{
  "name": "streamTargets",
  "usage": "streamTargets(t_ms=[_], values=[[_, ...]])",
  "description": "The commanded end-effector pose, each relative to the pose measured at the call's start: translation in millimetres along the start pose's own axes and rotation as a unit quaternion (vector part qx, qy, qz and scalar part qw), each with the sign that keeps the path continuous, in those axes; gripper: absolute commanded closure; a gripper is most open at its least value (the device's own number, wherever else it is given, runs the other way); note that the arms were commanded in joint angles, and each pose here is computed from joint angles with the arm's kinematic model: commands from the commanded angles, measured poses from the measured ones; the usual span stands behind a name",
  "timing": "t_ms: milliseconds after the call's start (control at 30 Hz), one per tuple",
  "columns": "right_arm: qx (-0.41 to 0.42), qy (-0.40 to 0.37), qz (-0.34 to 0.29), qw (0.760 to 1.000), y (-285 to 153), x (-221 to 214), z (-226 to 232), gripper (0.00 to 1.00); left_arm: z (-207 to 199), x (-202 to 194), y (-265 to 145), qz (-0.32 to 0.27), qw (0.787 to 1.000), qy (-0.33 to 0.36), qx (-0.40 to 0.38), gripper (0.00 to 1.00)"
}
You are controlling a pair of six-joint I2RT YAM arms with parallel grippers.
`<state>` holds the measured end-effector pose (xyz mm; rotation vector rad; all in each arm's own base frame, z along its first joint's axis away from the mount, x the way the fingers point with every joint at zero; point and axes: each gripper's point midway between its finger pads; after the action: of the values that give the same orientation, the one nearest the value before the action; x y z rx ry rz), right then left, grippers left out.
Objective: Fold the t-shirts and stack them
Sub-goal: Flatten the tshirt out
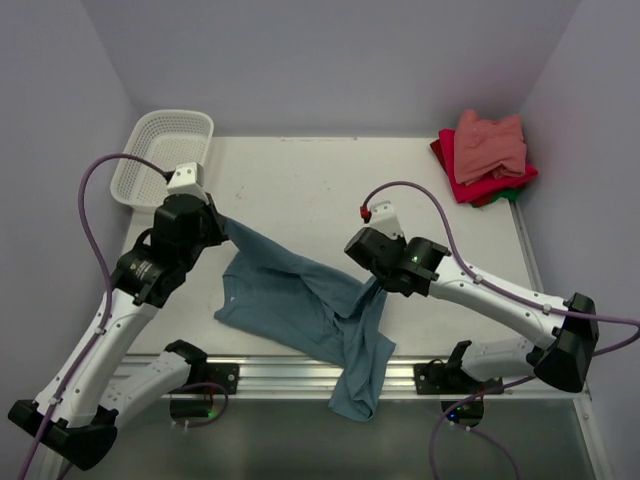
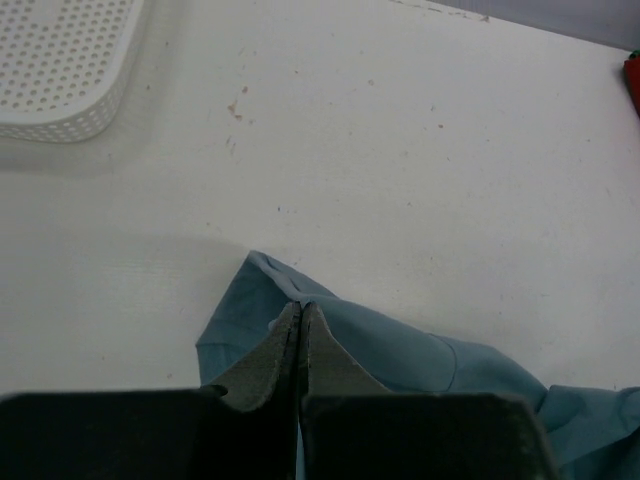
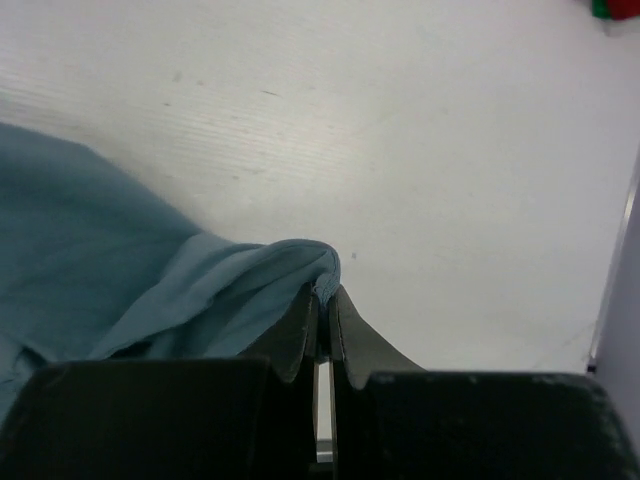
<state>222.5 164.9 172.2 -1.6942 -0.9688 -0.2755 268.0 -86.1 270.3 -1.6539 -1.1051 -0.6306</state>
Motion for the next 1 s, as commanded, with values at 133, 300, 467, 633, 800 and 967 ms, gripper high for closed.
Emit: streamTargets(t_ms=[133,300,467,633,800,967], values=[[-0.167,0.103,-0.002,0.981,-21,-16,-89,1.0,14,52,-31,-0.079,0.996,0.011,0.043,1.0],[-0.186,0.147,-0.011,0.971,-30,-20,-118,1.0,18,67,-41,-0.095,0.994,0.019,0.057,1.0],[-0.197,0.178,-0.05,0.963,-43,0,-143,1.0,11,81,-43,-0.108,0.993,0.022,0.053,1.0],[-0.207,0.182,-0.077,0.958,-54,23,-161,1.0,7,107,-51,-0.137,0.988,0.026,0.059,1.0],[-0.193,0.185,-0.124,0.955,-72,49,-172,1.0,-5,143,-73,-0.176,0.983,0.025,0.043,1.0],[-0.146,0.181,-0.207,0.95,-105,94,-181,1.0,-31,187,-118,-0.243,0.969,0.022,-0.033,1.0]])
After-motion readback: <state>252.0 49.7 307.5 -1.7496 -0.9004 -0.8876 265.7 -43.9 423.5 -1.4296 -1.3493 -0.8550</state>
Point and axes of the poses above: each gripper's point midway between its finger pads, its own y axis out along the fingers, its own z axis along the line the jaws close on, x = y × z, and after that the axes turned 7 degrees about -y, right-handed
